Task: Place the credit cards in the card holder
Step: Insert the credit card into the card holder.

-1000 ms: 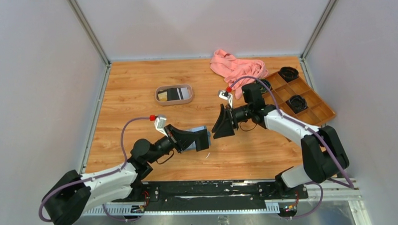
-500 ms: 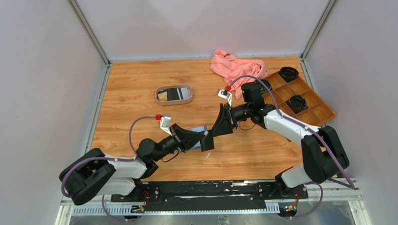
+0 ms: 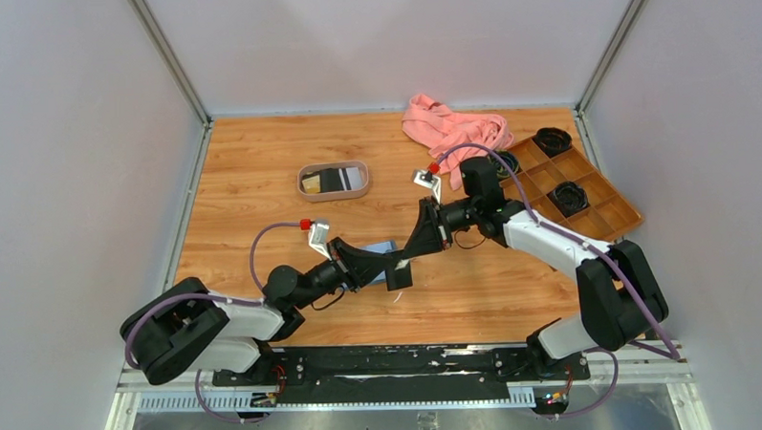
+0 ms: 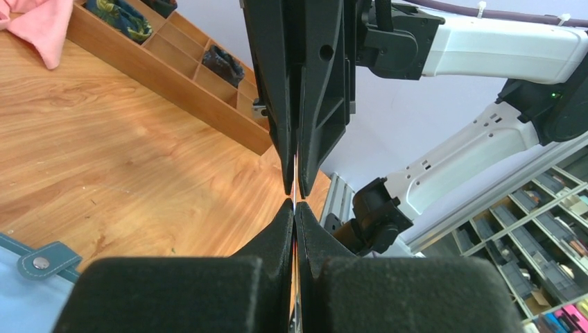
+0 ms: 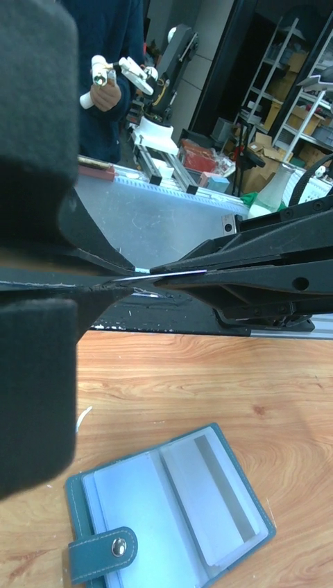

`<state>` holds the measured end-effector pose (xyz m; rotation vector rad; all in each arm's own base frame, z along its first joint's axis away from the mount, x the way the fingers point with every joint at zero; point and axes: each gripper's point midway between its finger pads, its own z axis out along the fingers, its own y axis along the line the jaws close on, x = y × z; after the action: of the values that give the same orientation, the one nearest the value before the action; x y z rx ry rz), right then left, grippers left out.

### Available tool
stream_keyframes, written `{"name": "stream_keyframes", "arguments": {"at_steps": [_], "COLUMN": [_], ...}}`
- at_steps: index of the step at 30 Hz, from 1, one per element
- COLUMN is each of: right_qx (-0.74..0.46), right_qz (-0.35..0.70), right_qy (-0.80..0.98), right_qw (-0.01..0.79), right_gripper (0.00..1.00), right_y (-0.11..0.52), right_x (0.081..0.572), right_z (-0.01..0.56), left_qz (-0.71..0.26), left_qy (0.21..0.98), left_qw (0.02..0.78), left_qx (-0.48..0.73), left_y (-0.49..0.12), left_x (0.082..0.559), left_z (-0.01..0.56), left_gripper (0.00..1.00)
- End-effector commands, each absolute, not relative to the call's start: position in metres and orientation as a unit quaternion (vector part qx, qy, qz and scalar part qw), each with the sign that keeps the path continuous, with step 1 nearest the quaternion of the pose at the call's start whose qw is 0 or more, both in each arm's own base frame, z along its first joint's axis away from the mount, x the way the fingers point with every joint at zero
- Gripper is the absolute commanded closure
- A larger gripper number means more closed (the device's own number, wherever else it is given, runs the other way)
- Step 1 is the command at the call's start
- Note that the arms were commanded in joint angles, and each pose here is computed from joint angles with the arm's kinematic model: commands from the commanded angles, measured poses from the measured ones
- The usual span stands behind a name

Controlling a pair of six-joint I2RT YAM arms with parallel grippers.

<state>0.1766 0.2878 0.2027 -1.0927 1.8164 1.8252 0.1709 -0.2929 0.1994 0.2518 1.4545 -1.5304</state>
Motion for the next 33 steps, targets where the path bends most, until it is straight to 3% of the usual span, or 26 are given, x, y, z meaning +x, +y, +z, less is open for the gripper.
{"name": "stream_keyframes", "arguments": {"at_steps": [1,4,7,10,15,18,22,27,33], "right_qx": [-0.411,-0.413,-0.42,-0.425,-0.403,-0.375,-0.315,-0.253,-0.225], "right_qz": [0.651,0.649,0.645,0.632,0.598,0.578,0.563,0.564,0.56], "right_qy": [0.612,0.612,0.611,0.619,0.662,0.695,0.732,0.756,0.778], "right_qw": [0.183,0.184,0.186,0.192,0.205,0.207,0.219,0.214,0.177], "right_gripper": [0.93,1.0,1.0,1.0,1.0,1.0,1.0,1.0,1.0], "right_y": [0.291,0.291,0.29,0.288,0.288,0.29,0.297,0.316,0.339], "right_x": [0.172,0.172,0.172,0.174,0.187,0.2,0.223,0.253,0.263], "right_z": [0.22,0.218,0.213,0.202,0.179,0.168,0.156,0.144,0.118], "left_qz": [-0.632,-0.629,-0.624,-0.597,-0.439,-0.386,-0.36,-0.288,-0.253], "left_qy": [0.58,0.581,0.583,0.601,0.719,0.734,0.756,0.83,0.871], "left_qw": [0.503,0.505,0.512,0.525,0.528,0.554,0.545,0.478,0.419], "left_qx": [0.109,0.106,0.087,0.08,0.106,0.078,0.036,0.0,-0.036], "left_y": [-0.295,-0.293,-0.284,-0.272,-0.243,-0.212,-0.19,-0.167,-0.159], "left_x": [0.171,0.172,0.173,0.175,0.191,0.194,0.194,0.195,0.199], "left_z": [0.209,0.209,0.208,0.201,0.159,0.156,0.143,0.102,0.064], "left_gripper": [1.0,0.91,0.65,0.45,0.2,0.01,0.0,0.0,0.19]}}
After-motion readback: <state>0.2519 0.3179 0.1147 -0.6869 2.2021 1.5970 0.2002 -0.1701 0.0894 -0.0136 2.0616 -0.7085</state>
